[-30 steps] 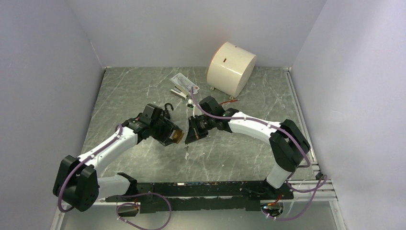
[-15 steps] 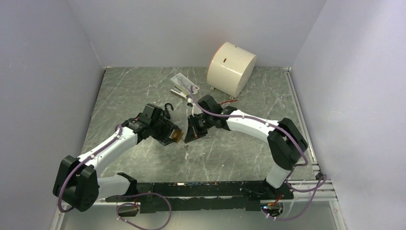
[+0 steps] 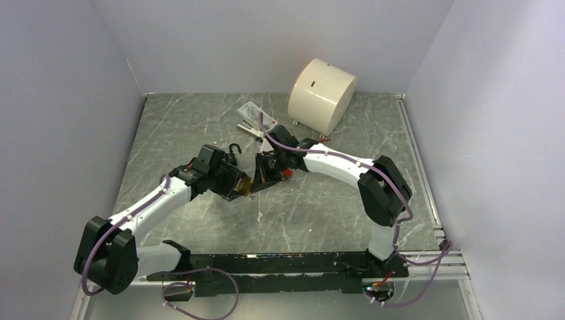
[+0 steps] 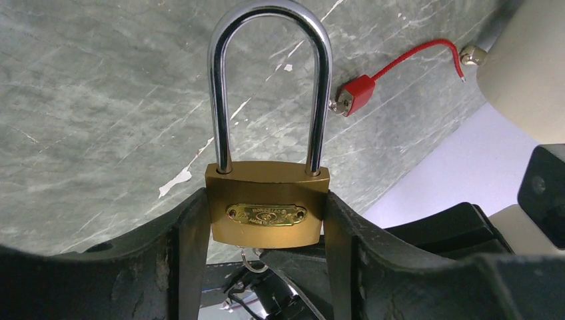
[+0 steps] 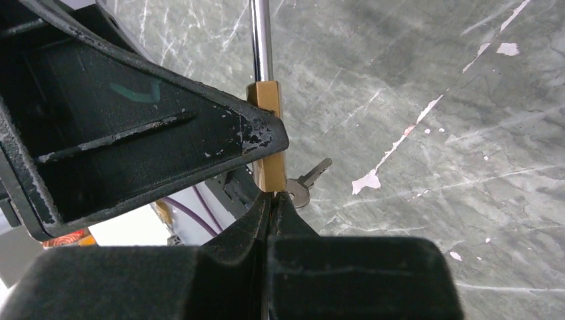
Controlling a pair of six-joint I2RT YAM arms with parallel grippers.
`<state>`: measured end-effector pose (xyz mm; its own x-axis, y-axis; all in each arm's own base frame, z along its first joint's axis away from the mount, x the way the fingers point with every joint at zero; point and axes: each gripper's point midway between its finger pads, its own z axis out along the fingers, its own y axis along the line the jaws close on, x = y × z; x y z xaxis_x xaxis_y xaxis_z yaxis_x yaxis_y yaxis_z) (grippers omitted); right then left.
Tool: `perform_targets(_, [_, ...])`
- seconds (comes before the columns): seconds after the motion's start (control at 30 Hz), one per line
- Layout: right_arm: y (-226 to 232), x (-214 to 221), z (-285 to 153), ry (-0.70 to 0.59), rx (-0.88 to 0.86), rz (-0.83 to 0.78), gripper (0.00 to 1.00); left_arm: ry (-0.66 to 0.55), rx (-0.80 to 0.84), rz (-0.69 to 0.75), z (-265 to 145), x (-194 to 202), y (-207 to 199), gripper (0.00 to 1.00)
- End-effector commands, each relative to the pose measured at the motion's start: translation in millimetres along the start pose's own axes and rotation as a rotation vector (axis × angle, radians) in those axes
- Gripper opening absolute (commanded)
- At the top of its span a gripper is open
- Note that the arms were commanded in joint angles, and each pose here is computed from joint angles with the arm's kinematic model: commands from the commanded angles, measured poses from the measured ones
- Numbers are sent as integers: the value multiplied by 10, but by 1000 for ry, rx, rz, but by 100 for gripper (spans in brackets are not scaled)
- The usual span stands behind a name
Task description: Unlock with the key
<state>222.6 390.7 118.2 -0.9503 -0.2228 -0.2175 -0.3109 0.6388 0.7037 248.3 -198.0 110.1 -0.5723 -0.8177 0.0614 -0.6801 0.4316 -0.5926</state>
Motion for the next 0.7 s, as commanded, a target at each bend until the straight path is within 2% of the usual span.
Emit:
perform_targets(0.0, [98, -306, 42, -98, 11, 5, 0, 122, 161, -11, -189, 243, -422, 23])
perform_targets(0.17, [141, -360, 66, -116, -20, 23, 0, 156, 196, -17, -250, 300, -487, 23])
perform_targets(0.23, [209, -382, -8, -137, -84, 53, 0, 148, 225, 6, -311, 297, -537, 23])
perform_targets(0.47, [505, -501, -756, -228, -484, 201, 0, 67, 415, 147, -578, 232, -808, 23])
perform_targets(0.67, [867, -413, -1225, -236, -782, 309, 0, 13, 626, 241, -787, 217, -1107, 23])
